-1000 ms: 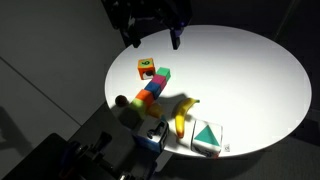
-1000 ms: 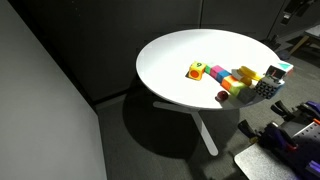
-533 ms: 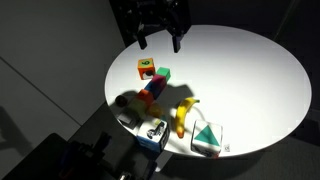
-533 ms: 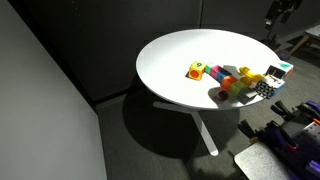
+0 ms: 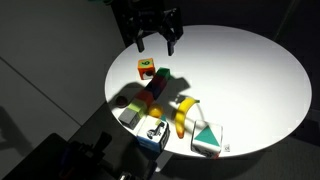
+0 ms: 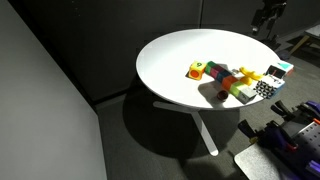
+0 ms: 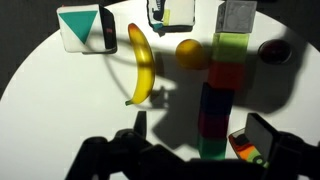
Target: Place the green block on the pink block
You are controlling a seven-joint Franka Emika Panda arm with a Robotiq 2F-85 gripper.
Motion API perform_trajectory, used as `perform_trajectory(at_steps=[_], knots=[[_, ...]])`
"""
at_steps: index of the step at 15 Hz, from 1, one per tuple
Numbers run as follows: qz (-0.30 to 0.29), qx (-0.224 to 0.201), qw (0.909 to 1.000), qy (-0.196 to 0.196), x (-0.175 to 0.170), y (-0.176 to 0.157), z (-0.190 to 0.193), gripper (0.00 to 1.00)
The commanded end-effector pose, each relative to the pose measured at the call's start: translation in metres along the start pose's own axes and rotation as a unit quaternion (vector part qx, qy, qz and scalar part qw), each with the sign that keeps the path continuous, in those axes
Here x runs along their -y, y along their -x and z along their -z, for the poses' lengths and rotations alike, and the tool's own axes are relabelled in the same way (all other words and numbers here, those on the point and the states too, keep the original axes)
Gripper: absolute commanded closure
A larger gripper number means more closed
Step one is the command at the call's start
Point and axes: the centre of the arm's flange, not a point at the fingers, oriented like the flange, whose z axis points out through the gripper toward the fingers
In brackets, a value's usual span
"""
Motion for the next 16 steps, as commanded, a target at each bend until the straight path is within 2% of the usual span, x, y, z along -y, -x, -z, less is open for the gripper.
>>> perform_trajectory(at_steps=[1, 11, 16], knots=[[0.000, 0.002, 1.0000, 0.000, 0.000, 0.000, -0.002, 0.00], [0.000, 0.002, 1.0000, 0.000, 0.000, 0.000, -0.002, 0.00], [0.007, 0.000, 1.0000, 0.001, 0.009, -0.018, -0.005, 0.00]])
